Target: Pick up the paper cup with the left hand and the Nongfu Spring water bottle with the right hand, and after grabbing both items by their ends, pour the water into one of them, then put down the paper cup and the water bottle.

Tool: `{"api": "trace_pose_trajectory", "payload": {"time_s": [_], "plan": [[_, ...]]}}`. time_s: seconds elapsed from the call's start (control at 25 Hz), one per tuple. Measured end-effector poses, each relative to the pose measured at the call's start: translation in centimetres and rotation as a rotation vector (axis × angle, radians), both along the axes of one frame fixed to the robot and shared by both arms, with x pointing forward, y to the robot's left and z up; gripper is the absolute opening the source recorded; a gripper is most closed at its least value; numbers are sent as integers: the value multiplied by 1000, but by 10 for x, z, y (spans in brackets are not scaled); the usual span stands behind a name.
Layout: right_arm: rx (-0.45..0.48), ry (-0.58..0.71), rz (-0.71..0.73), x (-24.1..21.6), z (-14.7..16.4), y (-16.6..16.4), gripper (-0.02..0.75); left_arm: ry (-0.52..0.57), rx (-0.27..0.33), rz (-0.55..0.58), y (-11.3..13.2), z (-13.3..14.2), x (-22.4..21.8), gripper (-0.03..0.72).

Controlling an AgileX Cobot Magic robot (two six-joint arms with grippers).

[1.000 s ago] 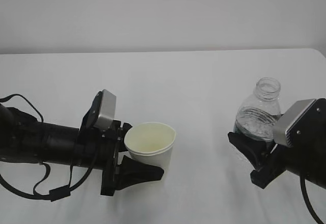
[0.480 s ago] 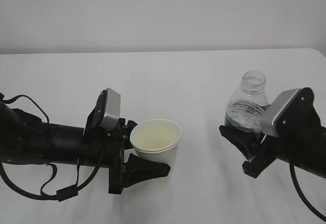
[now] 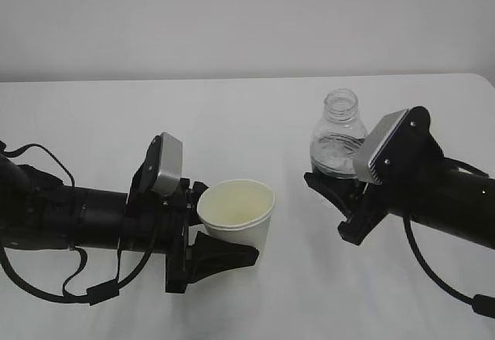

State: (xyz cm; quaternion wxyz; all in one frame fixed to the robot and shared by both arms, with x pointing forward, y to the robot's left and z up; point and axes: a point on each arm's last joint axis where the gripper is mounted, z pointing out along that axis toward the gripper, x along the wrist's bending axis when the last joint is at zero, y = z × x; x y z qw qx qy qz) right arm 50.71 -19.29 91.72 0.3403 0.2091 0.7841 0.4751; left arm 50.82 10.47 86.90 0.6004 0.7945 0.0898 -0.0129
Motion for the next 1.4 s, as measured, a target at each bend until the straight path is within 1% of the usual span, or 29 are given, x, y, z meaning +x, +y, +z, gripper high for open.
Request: {"api": "trace_pose_trajectory", "payload": {"time_s": [0.16, 0.44, 0.72, 0.88, 1.4], "plan": [[-6, -15, 1, 6, 4, 2, 446, 0, 0, 0, 0, 0, 0, 504], [-48, -24, 21, 15, 5, 5, 446, 0, 0, -12, -3, 0, -2, 503], [-96, -24, 61, 22, -7, 10, 446, 0, -1, -54, -15, 0, -11, 503], [-139, -64, 83, 22, -7, 10, 446, 0, -1, -58, -16, 0, -12, 503], [-239, -193, 144, 23, -4, 12, 445, 2, -4, -47, -16, 0, -11, 503]]}}
